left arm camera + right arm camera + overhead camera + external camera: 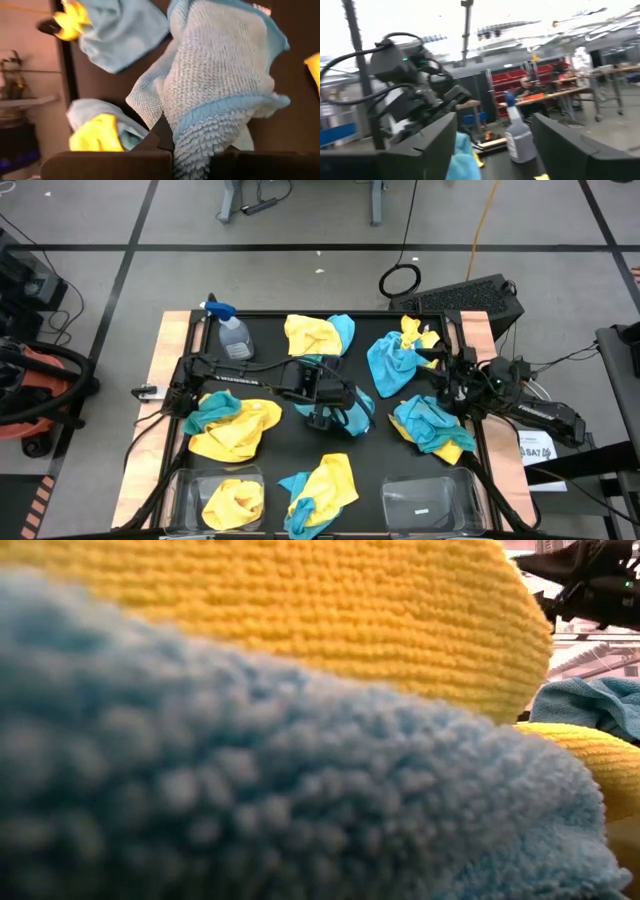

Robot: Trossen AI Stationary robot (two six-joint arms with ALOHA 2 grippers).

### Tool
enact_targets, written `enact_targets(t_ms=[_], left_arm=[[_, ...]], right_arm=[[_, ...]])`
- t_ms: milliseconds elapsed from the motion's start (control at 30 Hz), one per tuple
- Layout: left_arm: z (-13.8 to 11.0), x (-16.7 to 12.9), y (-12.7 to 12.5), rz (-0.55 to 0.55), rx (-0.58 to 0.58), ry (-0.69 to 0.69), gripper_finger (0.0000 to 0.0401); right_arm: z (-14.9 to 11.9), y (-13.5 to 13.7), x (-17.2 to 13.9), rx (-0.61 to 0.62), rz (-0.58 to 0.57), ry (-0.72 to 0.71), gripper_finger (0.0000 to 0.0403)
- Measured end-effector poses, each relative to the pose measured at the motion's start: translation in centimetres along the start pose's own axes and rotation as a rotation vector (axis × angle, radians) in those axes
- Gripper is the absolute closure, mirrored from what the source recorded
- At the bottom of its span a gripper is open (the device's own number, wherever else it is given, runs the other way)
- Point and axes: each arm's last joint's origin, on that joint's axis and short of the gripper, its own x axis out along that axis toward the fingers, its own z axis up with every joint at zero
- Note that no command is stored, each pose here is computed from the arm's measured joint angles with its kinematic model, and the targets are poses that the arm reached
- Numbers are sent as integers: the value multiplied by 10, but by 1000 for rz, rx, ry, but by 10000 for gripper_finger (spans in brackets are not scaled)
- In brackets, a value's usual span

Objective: Sort microfiber towel by color & place in baskets
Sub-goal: Put the blue towel into the right transparent bin

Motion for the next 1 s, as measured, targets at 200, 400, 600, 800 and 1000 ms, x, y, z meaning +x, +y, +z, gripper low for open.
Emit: enact_targets(t_ms=[200, 400, 600, 800, 1000], left_arm=[[7, -12, 8, 66, 30, -54, 390], [14, -20, 15, 137, 66, -105, 388], [19, -22, 20, 220, 122, -125, 388], [26, -23, 26, 278, 127, -191, 387], [31, -25, 28, 311, 158, -237, 387]], right_arm=[[14, 5, 8, 1, 70, 28, 84], [22, 6, 22, 11, 85, 89, 57], [24, 5, 41, 29, 97, 165, 55], [21, 4, 62, -8, 107, 247, 55], [12, 3, 80, -100, 49, 304, 55]])
